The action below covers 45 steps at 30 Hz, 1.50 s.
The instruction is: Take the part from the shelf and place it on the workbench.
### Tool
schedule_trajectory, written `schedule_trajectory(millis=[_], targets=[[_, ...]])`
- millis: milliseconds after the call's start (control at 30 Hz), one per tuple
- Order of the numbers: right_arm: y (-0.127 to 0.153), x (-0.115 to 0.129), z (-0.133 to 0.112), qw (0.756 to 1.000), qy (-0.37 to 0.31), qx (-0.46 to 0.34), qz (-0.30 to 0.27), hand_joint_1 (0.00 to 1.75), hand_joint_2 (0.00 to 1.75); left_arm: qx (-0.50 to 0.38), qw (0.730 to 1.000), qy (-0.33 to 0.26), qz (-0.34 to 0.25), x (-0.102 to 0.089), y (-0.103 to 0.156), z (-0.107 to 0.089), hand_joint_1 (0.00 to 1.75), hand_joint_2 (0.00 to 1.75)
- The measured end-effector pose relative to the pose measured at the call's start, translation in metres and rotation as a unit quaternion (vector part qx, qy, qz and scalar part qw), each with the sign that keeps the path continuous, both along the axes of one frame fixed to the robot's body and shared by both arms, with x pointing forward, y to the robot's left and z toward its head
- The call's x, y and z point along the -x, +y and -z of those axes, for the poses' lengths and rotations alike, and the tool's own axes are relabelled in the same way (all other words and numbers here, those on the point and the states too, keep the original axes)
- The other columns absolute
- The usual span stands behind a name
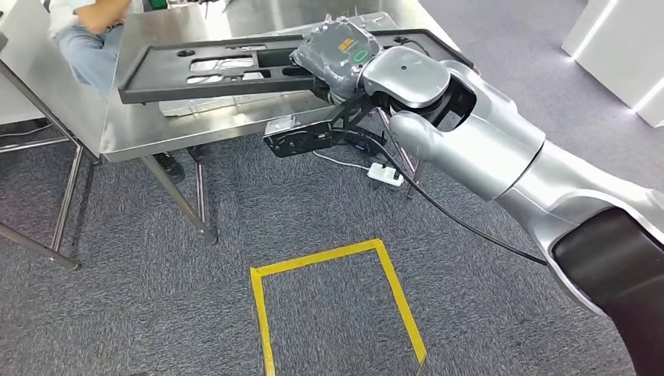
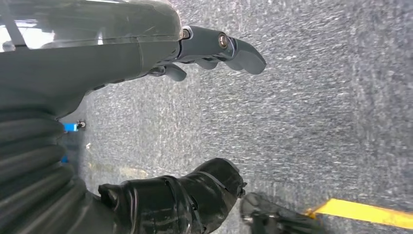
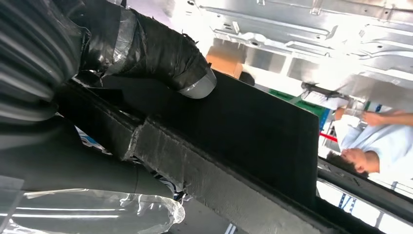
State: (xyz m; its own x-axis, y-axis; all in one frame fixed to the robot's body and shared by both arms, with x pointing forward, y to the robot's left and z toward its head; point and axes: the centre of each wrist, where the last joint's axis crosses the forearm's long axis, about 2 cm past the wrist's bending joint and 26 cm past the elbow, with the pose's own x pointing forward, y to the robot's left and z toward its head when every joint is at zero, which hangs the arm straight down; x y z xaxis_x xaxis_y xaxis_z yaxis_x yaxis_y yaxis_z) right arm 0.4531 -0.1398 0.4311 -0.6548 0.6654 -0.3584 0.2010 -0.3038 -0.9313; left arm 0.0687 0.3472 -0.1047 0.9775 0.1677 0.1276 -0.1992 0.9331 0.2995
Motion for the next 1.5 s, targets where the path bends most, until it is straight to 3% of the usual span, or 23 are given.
schedule_trajectory(millis=[1500], targets=[[0.0028, -0.0011, 0.0019, 1.0, 0.004, 0.004, -0.008, 1.75, 1.75, 0.002, 1.0, -0.003, 0.003, -0.0012, -0.0002, -0.0002, 0.0, 1.75]])
